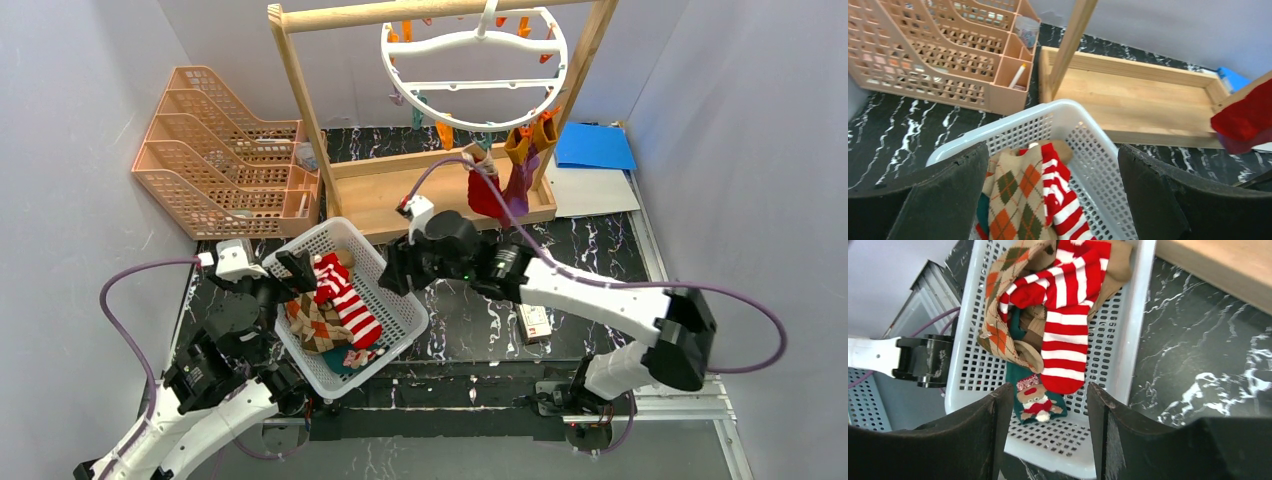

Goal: Clip the socks to the hanger
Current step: Pick up the sock from the bin.

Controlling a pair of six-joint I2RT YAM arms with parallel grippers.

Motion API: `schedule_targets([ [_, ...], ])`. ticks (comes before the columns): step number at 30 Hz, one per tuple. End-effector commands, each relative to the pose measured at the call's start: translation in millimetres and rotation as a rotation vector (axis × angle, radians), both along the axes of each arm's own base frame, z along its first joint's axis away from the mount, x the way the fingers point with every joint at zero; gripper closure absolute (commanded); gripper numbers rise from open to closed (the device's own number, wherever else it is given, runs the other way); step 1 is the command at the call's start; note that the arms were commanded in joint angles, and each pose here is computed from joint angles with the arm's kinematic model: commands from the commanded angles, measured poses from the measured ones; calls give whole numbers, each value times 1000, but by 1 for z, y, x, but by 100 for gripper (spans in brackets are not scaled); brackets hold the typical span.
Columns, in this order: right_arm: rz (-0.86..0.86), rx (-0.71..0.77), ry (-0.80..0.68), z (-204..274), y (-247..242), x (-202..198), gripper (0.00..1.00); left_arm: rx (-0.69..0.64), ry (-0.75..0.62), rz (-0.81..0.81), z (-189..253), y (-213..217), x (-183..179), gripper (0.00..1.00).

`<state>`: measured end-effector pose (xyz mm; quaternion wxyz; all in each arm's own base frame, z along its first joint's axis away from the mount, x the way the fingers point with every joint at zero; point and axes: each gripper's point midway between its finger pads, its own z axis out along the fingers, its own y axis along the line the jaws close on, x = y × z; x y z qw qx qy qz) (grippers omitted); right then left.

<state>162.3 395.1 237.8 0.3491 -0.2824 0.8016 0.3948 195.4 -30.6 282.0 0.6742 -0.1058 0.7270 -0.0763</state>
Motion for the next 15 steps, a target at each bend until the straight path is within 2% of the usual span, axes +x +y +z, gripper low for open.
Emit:
schedule_targets([
  [1,111,97,-17,4,47,-20,37,27,5,122,9,28,-6,2],
  [4,205,30,-40,-20,75,-42,35,38,-23,126,19,38,-13,1],
  [9,311,41,-42,-38,112,-64,31,22,-73,145,38,52,-21,1],
  [11,346,34,-61,-45,124,-71,28,22,-83,136,44,53,-23,2],
  [13,358,21,-94,-51,137,-75,21,30,-85,129,48,53,-23,2],
  [15,350,-3,-109,-65,147,-73,19,34,-83,124,50,52,-23,2],
])
